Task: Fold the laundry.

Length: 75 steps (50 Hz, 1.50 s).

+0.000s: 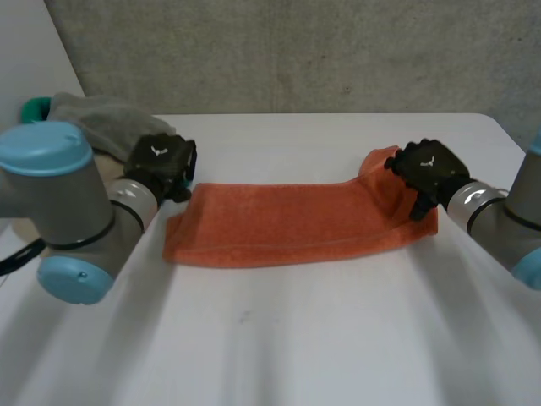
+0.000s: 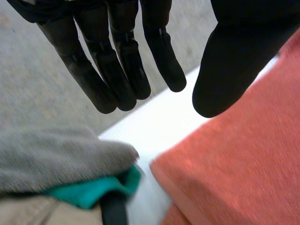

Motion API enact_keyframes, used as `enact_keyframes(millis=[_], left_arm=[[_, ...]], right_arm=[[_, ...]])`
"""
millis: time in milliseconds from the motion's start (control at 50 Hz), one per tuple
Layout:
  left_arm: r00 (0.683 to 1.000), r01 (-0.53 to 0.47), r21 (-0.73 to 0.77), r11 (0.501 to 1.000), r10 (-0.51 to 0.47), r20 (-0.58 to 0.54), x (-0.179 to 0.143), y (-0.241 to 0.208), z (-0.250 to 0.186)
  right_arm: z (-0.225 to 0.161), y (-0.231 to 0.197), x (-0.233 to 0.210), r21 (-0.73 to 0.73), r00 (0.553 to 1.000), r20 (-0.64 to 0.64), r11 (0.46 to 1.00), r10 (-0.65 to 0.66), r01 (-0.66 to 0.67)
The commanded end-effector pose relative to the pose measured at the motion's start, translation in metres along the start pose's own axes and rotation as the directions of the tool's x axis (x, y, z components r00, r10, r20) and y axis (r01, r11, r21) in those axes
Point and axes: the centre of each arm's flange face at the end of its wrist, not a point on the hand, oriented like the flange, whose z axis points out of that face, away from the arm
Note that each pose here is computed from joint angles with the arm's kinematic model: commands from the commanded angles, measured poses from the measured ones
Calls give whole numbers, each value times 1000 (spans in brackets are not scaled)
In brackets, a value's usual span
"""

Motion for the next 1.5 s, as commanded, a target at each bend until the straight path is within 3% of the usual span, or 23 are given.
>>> enact_keyframes(millis=[20,200,360,580,660,880,1040,1200,1340,1440,1500], left_arm=[[1000,21,67,998,-22,3,-7,-29,-16],[998,58,55,997,-56,-38,-4,-38,-37],[994,74,72,995,-67,-91,3,-47,-54],[996,72,84,994,-67,-67,-5,-50,-48],[996,68,80,994,-64,-58,-7,-46,-39],[997,67,101,993,-62,-44,-12,-43,12],[989,60,88,994,-47,-139,31,-38,39],[978,46,24,999,-40,-206,65,-16,58],[973,15,-36,999,-23,-231,79,1,66],[997,-38,0,999,38,-71,47,-26,71],[997,-64,141,988,58,50,21,-68,75]], right_arm=[[7,-18,10,94,1000,0,996,8,-8],[50,-22,12,168,999,-2,985,-38,38],[97,8,4,164,991,-8,977,-136,136],[116,34,2,144,984,-9,974,-178,177],[108,12,11,147,982,-22,971,-185,186],[11,-109,33,261,991,30,958,-132,120],[-76,-176,22,403,991,108,914,-85,35],[-134,-211,22,521,987,143,853,-78,-8],[-148,-219,28,564,988,154,823,-22,-70],[-114,-195,41,519,994,100,851,30,-78],[-87,-186,43,488,998,51,871,34,-54]])
